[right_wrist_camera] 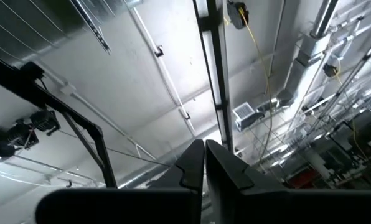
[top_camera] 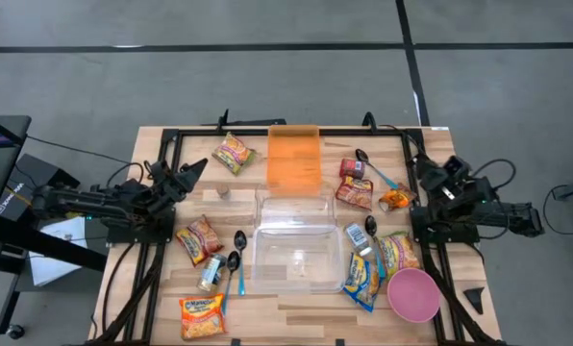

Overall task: Pick & Place Food Item
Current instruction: Put the red noodle pack into the white transparent bin

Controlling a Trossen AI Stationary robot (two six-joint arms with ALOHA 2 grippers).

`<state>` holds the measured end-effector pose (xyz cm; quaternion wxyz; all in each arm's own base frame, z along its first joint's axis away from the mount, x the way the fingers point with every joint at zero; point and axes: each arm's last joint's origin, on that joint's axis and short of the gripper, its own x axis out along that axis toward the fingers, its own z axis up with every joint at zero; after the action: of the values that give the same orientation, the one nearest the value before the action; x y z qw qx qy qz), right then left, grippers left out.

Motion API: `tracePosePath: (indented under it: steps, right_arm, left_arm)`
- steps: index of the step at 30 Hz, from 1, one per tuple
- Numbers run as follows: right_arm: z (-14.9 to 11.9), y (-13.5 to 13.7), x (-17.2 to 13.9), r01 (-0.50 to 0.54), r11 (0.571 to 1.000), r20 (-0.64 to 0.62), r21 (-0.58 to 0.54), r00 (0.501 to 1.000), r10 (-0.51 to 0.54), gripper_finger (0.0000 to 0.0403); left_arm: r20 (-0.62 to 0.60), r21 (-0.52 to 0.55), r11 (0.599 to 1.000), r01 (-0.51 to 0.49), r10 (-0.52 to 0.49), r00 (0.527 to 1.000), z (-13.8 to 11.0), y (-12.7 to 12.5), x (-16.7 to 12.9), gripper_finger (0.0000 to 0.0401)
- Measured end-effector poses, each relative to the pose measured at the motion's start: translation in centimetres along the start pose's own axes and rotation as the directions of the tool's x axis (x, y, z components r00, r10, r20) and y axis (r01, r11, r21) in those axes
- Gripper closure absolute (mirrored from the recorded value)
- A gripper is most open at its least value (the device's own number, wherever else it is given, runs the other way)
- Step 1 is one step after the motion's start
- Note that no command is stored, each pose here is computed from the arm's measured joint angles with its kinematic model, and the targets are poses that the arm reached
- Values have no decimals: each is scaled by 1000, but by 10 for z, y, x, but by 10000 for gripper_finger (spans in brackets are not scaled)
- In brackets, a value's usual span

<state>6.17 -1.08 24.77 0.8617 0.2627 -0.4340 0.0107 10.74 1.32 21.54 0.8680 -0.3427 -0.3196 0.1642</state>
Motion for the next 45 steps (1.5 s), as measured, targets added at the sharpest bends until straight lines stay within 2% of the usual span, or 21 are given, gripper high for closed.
tracePosePath:
  steps: [5, 10, 17, 38, 42, 45]
  right_arm:
    - [1, 0, 0, 12, 1000, 24, 4, 1000, -13, 390]
    - [2, -2, 0, 78, 989, 55, 128, 995, -86, 390]
    - [1, -4, 1, 105, 986, 62, 133, 992, -114, 390]
    - [-1, -6, 0, 146, 980, 49, 138, 987, -154, 389]
    - [-7, -10, 0, 207, 961, 1, 182, 978, -210, 376]
    - [-6, -10, 0, 208, 954, -2, 214, 977, -212, 354]
  left_arm:
    - [17, 9, 1000, 11, -11, 1000, 0, -1, 2, 194]
    - [48, -12, 999, 33, -33, 998, 2, -3, 3, 196]
    - [35, -20, 996, 86, -85, 996, 2, -5, 3, 198]
    - [34, -5, 996, 86, -86, 996, 2, -6, 3, 199]
    - [34, -4, 996, 86, -86, 996, 2, -6, 3, 199]
    - [34, -4, 996, 86, -86, 996, 2, -6, 3, 199]
